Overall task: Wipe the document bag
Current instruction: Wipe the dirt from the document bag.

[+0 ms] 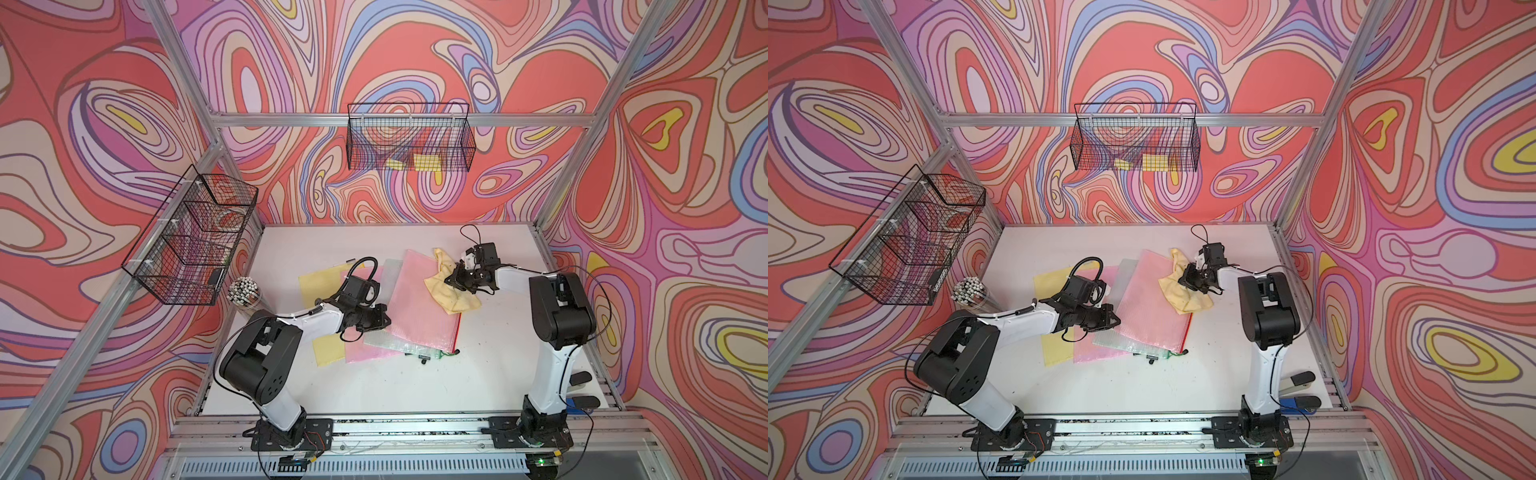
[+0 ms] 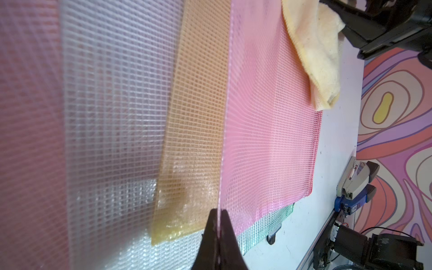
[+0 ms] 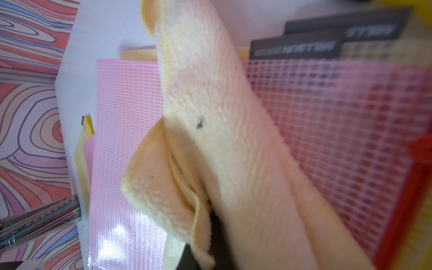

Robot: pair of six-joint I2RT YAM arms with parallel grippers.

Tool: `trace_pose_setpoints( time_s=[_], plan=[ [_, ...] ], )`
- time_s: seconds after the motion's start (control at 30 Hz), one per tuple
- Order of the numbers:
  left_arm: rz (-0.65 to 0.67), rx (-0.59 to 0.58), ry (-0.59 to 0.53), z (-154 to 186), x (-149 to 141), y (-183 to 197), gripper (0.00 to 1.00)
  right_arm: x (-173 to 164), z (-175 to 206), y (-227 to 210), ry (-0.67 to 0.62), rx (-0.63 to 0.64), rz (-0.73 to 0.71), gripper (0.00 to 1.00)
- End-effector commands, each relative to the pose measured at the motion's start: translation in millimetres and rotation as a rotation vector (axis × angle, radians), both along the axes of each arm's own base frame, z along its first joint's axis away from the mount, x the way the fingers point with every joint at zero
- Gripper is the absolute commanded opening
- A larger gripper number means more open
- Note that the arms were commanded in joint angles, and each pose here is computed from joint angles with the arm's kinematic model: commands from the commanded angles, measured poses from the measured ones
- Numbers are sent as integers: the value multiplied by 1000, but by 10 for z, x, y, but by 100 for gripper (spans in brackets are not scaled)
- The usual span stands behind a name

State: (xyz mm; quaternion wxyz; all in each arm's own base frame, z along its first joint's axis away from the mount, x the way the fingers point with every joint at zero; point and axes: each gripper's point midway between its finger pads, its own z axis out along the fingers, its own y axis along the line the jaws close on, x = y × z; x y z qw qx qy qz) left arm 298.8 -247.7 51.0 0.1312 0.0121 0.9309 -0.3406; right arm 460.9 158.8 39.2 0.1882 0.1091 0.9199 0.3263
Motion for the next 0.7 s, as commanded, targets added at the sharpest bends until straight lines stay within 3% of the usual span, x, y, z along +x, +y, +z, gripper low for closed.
trace_pose_setpoints(
  time_s=[0.0,0.13,0.33,0.53,0.67],
  plan=[
    [-11,2,5,14,-56,7,0,-27,266,622,-61,4,133,0],
    [-8,1,2,32,-56,8,0,84,336,1110,-92,51,192,0],
    [-9,12,2,41,-70,19,0,361,41,1181,-59,81,156,0],
    [-1,19,0,40,-83,49,0,503,-182,670,-22,102,44,0],
    [4,34,4,15,-81,67,0,529,-262,13,-2,53,-49,0]
  ],
)
